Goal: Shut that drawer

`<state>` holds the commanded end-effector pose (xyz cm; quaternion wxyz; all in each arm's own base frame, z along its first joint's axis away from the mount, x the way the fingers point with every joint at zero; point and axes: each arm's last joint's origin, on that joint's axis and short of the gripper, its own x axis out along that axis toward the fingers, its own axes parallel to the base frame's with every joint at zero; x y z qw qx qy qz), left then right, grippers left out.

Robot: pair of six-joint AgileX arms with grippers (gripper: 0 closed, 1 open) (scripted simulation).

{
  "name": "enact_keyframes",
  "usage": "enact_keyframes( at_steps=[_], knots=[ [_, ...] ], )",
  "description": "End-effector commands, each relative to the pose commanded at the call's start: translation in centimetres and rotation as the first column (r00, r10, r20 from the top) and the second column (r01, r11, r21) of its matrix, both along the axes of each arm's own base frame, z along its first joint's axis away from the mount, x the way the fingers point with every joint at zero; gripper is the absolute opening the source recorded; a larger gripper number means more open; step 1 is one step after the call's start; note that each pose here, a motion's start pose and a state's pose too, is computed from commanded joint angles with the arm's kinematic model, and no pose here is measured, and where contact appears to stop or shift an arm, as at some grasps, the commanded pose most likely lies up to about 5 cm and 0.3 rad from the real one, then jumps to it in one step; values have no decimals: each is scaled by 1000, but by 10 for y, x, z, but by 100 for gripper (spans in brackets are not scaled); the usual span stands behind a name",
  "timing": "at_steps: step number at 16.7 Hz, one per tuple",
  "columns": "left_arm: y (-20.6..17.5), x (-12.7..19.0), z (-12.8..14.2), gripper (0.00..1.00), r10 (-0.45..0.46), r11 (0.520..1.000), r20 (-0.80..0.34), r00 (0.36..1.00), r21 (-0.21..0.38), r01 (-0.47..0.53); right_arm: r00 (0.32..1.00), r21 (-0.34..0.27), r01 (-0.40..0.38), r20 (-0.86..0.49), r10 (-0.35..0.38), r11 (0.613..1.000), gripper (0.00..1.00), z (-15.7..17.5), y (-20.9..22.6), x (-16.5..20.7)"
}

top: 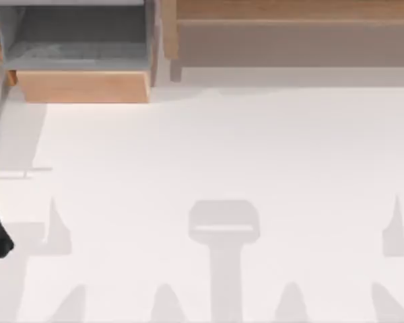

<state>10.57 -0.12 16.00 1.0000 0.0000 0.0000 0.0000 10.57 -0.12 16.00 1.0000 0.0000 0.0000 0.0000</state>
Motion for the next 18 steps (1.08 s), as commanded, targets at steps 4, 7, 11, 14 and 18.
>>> enact_keyframes(
  at_steps=[4,7,11,14,18],
  knots=[
    [-3,1,8,100,0,1000,12,1000,1,0,1000,0,0,0,0,1000,100,0,0,0],
    [-13,6,32,100,0,1000,28,1000,-2,0,1000,0,0,0,0,1000,100,0,0,0],
    [-40,26,66,100,-1,1000,9,1000,-1,1,1000,0,0,0,0,1000,100,0,0,0],
    [-70,43,85,100,-2,1000,-8,1000,7,2,1000,0,0,0,0,1000,100,0,0,0],
    [-107,55,100,100,-1,1000,-5,1000,5,1,1000,0,0,0,0,1000,100,0,0,0]
  ],
)
